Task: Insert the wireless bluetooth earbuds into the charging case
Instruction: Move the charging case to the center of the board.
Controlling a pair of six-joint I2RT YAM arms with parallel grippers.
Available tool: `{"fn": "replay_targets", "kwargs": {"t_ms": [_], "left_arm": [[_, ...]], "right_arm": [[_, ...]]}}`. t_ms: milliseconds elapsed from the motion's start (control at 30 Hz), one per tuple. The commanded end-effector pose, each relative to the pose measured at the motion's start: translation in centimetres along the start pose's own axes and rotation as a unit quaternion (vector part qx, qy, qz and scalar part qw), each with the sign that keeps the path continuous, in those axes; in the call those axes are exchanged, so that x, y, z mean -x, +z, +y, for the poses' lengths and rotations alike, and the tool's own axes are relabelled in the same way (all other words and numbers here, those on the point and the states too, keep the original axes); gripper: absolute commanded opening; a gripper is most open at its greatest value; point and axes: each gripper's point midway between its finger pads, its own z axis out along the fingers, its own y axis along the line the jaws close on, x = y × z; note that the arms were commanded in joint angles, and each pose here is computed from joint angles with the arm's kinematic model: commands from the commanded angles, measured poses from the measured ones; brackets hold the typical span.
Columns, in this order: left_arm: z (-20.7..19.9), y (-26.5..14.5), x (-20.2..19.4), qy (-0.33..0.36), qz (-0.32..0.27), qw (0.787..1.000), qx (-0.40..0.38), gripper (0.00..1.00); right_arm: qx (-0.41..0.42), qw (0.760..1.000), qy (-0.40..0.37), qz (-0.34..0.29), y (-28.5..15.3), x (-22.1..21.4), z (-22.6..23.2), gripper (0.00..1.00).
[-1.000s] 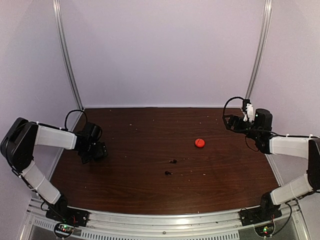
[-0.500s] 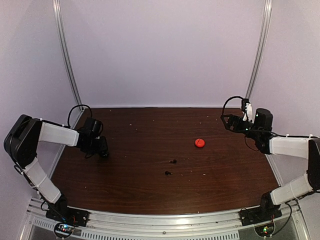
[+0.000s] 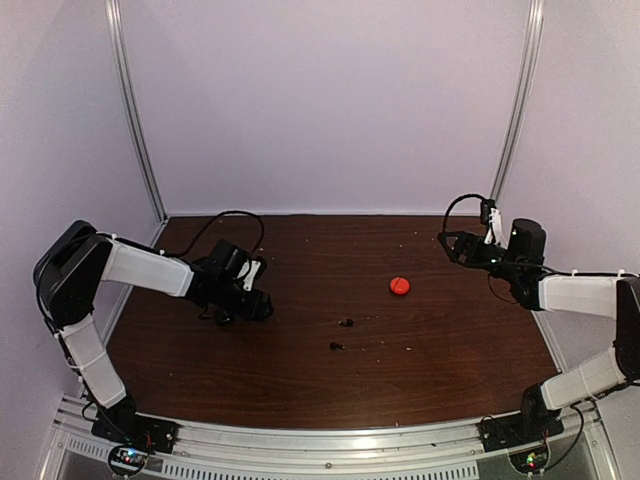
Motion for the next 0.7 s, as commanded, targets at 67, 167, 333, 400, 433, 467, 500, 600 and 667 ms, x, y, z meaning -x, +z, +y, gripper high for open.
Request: {"fn": "replay_targets", "kwargs": {"t_ms": [67,167,333,400,433,467,500,600,667], "left_arm": [[0.6,-4.2,3.7,0.040,-0.041,0.998,0.035,0.70],[2.9,-5.7,3.7,0.000,-0.046,0.997,0.062,0.70],[6.1,-6.9,1.9,-0.083,-0.040,0.993,0.073,0.70],[6.3,-6.9,1.1,-0.109,-0.034,0.992,0.058,0.71],[6.2,-6.9,0.8,-0.118,-0.035,0.991,0.051,0.73],[6.4,-7.0,0.6,-0.131,-0.035,0.990,0.050,0.75],[6.5,-7.0,0.2,-0.142,-0.033,0.988,0.053,0.76],[7.4,-7.0,-0.9,-0.168,-0.023,0.983,0.073,0.79],[7.3,-6.7,-1.5,-0.186,-0.017,0.980,0.070,0.79]], "right_arm": [[0.039,0.999,-0.004,0.003,-0.3,-0.1,1.7,1.00],[0.062,0.998,-0.004,0.006,-0.4,-0.4,2.7,1.00],[0.074,0.997,-0.004,0.012,-0.4,-0.8,3.3,1.00],[0.076,0.997,-0.004,0.012,-0.4,-0.8,3.4,1.00],[0.075,0.997,-0.004,0.012,-0.5,-0.8,3.4,1.00],[0.076,0.997,-0.005,0.013,-0.5,-0.8,3.4,1.00],[0.076,0.997,-0.006,0.013,-0.5,-0.8,3.4,1.00],[0.075,0.997,-0.008,0.012,-0.6,-0.8,3.4,1.00],[0.073,0.997,-0.007,0.013,-0.6,-1.0,3.3,1.00]]}}
